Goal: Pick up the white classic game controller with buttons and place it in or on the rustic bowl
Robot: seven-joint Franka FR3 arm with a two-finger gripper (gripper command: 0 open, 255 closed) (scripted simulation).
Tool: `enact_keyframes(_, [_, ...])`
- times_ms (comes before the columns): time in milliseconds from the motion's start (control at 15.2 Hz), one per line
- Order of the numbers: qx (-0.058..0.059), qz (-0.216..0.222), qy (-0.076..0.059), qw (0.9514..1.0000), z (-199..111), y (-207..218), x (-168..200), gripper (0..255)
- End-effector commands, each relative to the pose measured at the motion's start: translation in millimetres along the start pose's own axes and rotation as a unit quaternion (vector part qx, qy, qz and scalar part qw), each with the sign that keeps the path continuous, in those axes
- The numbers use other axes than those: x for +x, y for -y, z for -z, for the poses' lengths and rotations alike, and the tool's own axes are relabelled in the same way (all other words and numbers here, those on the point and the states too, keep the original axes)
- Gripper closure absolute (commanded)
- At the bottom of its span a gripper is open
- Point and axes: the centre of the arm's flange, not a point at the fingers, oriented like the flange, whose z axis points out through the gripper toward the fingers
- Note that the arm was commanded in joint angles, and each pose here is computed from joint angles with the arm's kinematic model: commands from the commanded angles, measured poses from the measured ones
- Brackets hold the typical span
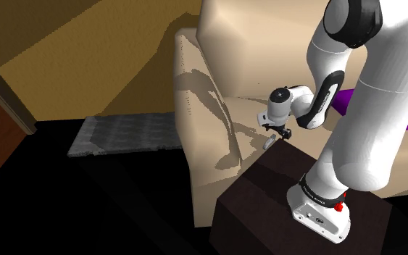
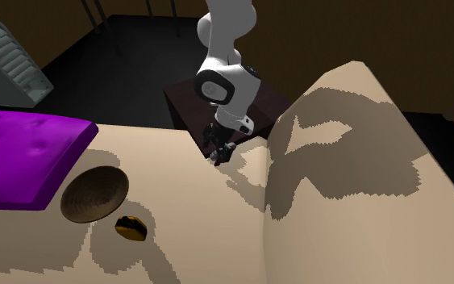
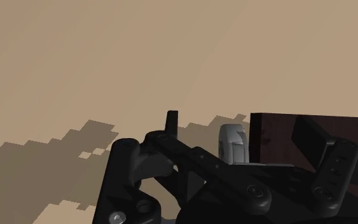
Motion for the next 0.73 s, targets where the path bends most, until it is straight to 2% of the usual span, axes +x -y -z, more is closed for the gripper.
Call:
enact_keyframes(0, [0.000, 0.000, 0.000, 1.0000, 0.0, 0.0, 0.0, 0])
enact_keyframes(66, [0.000, 0.000, 0.000, 1.0000, 0.0, 0.0, 0.0, 255])
enact_keyframes(660, [0.000, 0.000, 0.000, 1.0000, -0.1, 0.0, 0.0, 255])
